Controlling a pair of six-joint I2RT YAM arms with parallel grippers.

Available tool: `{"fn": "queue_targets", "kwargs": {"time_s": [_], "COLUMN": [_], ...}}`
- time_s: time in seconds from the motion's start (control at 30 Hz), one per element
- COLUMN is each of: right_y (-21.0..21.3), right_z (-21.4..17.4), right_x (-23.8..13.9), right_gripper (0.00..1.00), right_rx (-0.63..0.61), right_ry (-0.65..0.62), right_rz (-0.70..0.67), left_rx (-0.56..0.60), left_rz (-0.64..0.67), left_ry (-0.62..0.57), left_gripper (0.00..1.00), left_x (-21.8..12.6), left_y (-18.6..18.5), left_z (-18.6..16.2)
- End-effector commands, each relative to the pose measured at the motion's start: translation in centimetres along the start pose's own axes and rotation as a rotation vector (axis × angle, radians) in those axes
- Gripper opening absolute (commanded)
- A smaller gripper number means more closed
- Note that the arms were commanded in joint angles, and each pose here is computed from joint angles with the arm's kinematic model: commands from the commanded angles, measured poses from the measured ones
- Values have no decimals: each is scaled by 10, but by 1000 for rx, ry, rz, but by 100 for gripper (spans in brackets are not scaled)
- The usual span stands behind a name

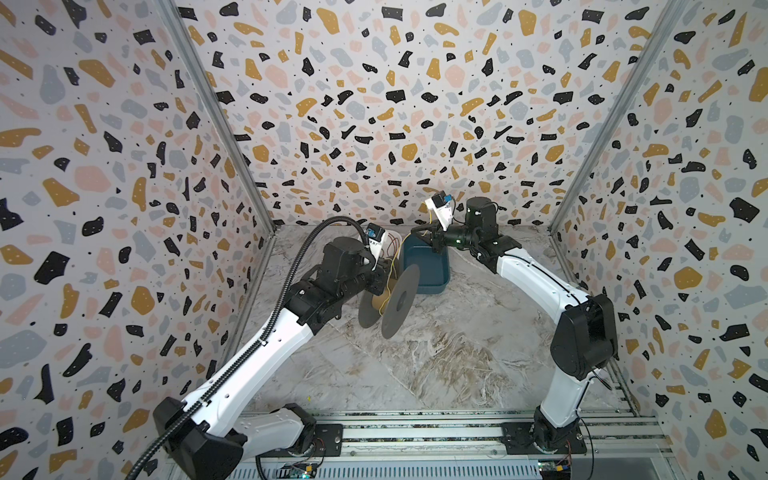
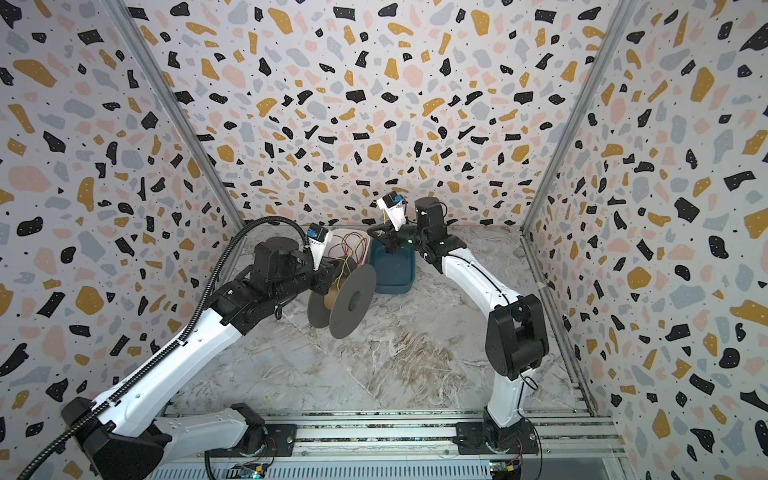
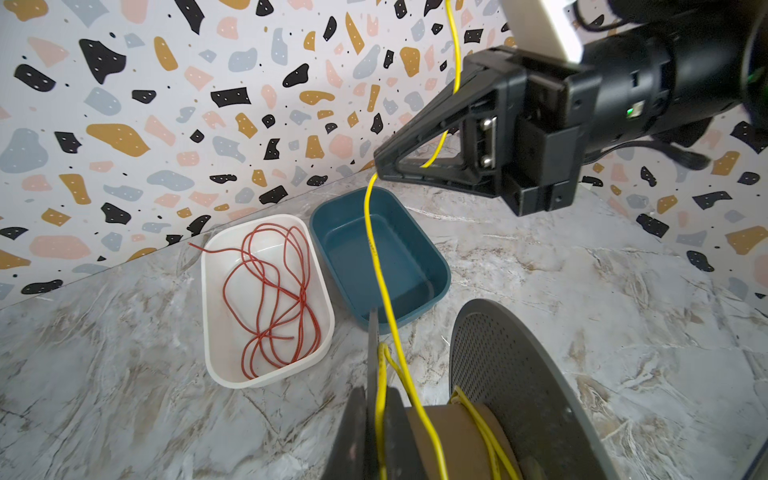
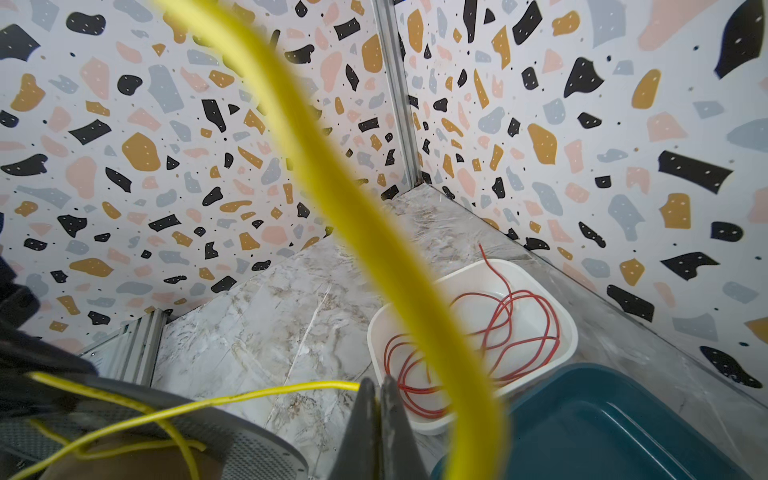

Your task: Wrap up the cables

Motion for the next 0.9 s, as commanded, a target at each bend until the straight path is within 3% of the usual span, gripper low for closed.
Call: {"fn": "queue_targets", "kwargs": {"time_s": [0.0, 0.37, 0.57, 0.87], "right_y": [-5, -15, -13, -14], "right_z": [6, -40, -63, -103], "right_x": [-3, -7, -14, -33], "right_gripper": [0, 0, 0, 0], "right_rx": [-13, 140, 244, 575], "right_ry": [-49, -74, -91, -154], "right_rz": [-1, 30, 12, -137], "left_rx": [-5, -84, -219, -508], "left_rz": [-109, -63, -55, 22], "left_ry": [-160, -215, -282, -413], "left_gripper": [0, 0, 0, 0], "left_x": [-28, -44, -49, -40], "left_y": [-21, -9, 9, 49], "left_z": [42, 70, 90, 98]}}
Point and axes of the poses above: each gripper's point midway between its finger pads, its own x axis out along the fingers, its own y axis along the line the jaws close on, z = x × y, the point moved 1 cm from there along -x, back along the fingers, and after that the axes turned 1 degree about x, right-handed, at the moved point
